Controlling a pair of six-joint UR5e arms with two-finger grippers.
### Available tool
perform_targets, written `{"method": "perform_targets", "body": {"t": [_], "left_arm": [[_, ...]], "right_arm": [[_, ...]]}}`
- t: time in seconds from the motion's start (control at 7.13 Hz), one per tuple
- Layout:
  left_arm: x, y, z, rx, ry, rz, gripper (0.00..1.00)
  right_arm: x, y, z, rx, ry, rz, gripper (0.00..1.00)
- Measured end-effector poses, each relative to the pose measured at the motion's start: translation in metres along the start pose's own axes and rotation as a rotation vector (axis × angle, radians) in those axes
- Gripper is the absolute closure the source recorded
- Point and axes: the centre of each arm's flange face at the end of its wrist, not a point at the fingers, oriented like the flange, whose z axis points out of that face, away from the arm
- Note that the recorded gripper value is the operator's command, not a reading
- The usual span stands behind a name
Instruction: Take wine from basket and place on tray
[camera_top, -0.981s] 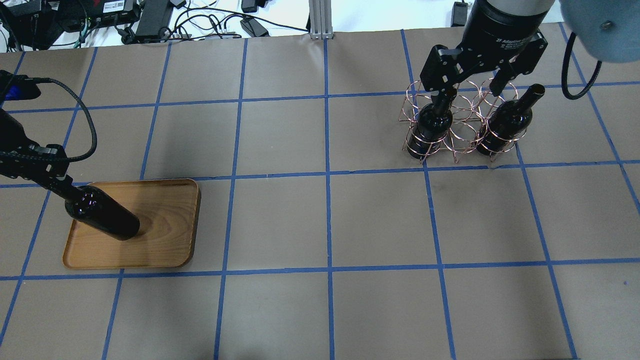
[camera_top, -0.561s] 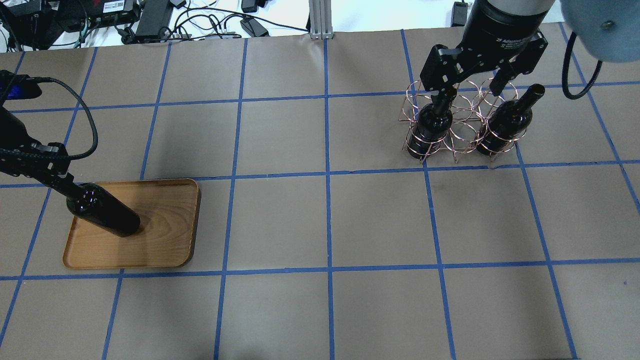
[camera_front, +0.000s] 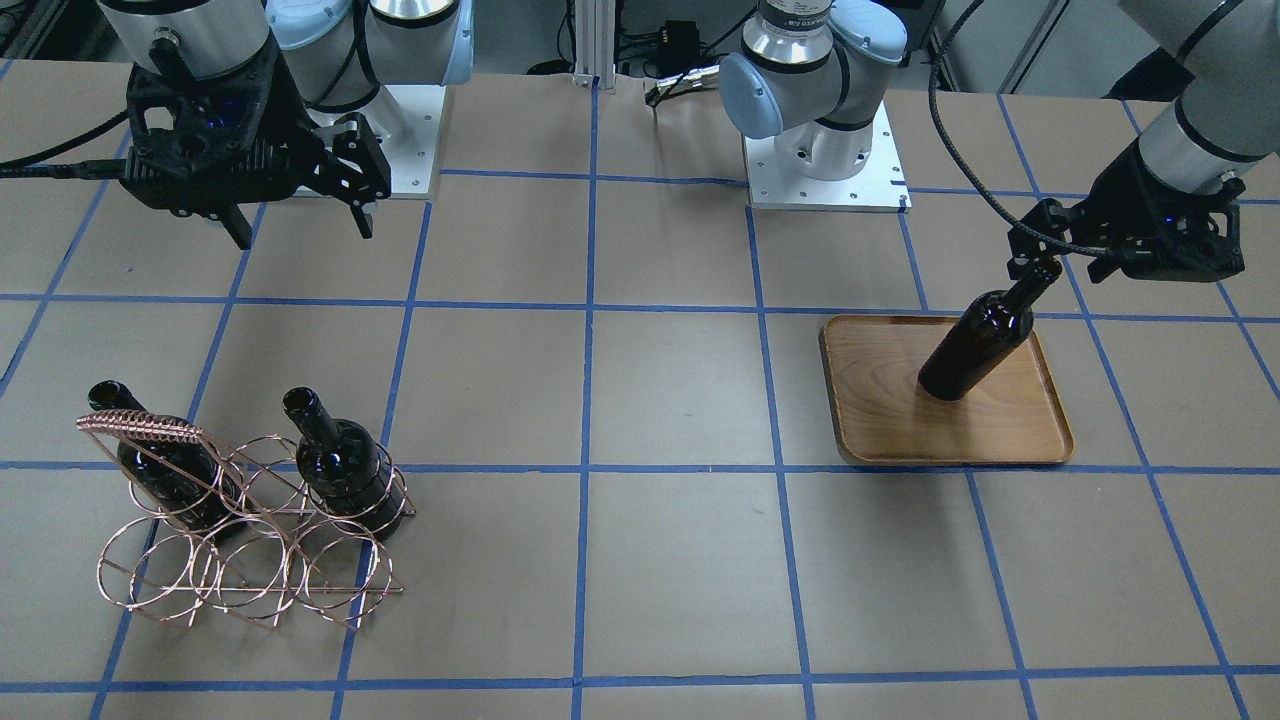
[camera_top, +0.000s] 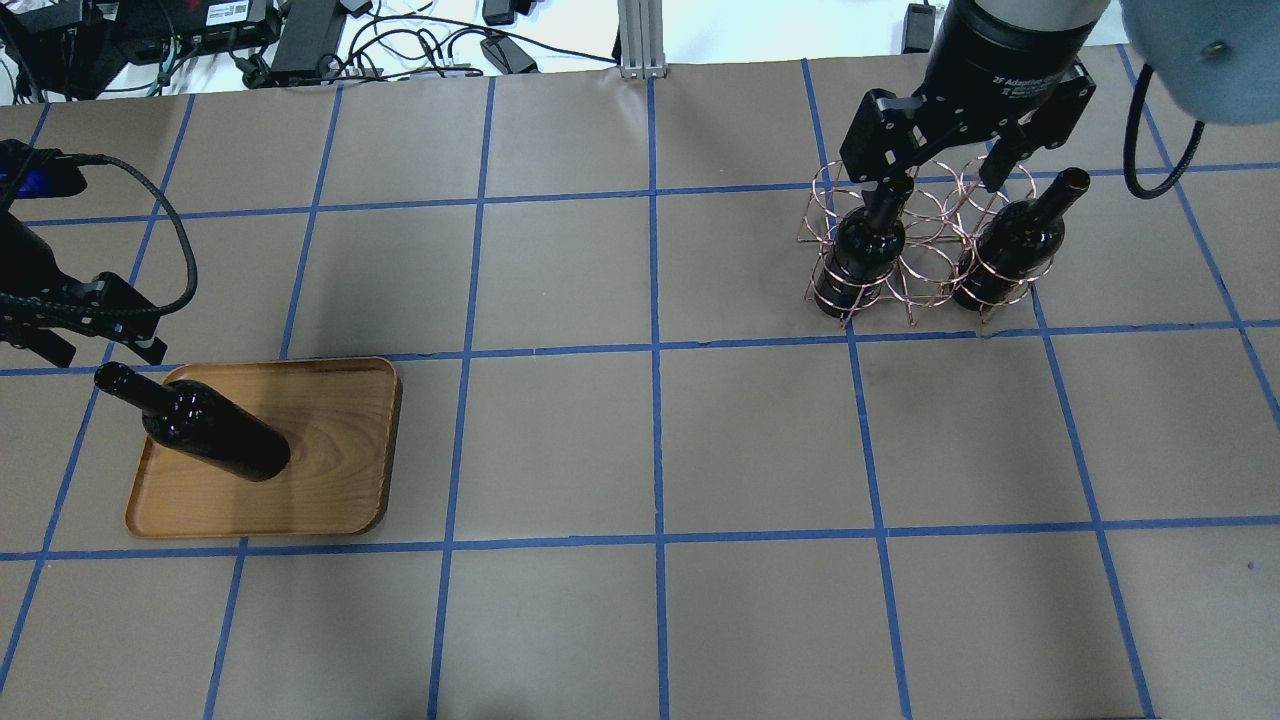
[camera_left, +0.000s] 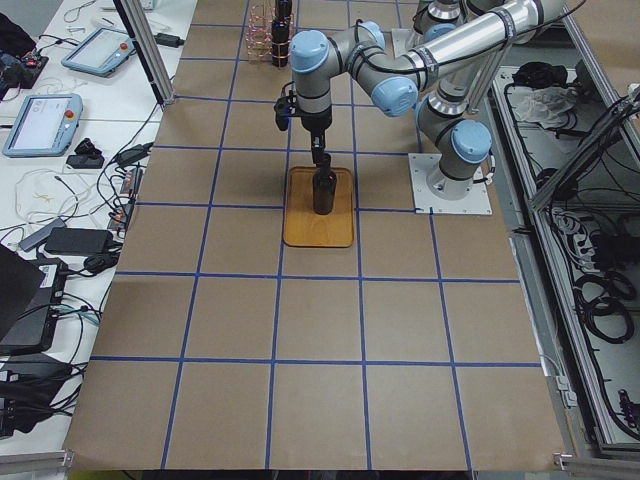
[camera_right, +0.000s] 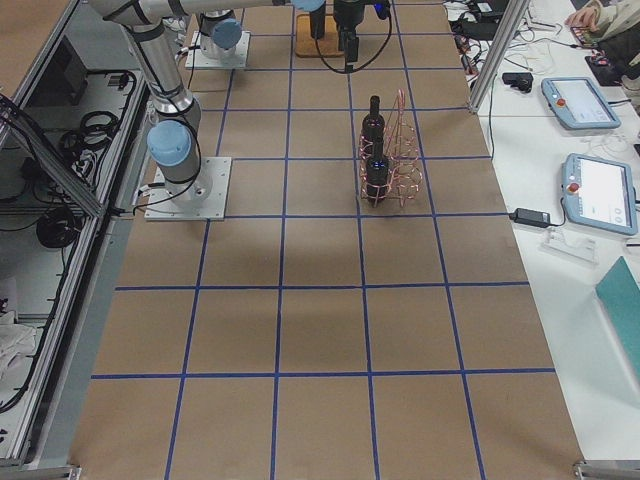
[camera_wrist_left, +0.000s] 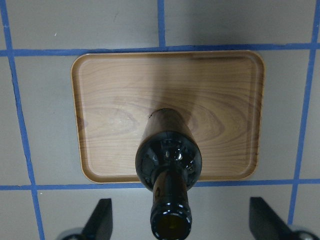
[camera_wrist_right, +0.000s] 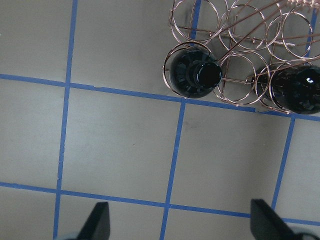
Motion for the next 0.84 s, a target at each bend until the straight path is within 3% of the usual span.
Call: {"method": "perform_targets", "body": {"t": [0.28,0.56,0.84], "left_arm": [[0.028,-0.008,-0.051,0.049,-0.020,-0.021,0.01],[0.104,-0.013,-0.126,0.093,-0.005,-0.125,0.00],[0.192,-0.014,-0.148,0.157,0.018,-0.171,0.00]], "right_arm": [[0.000,0.000,0.000,-0.001,0.000,0.000,0.00],[0.000,0.000,0.000,-0.001,0.000,0.000,0.00],[0.000,0.000,0.000,-0.001,0.000,-0.001,0.00]]}}
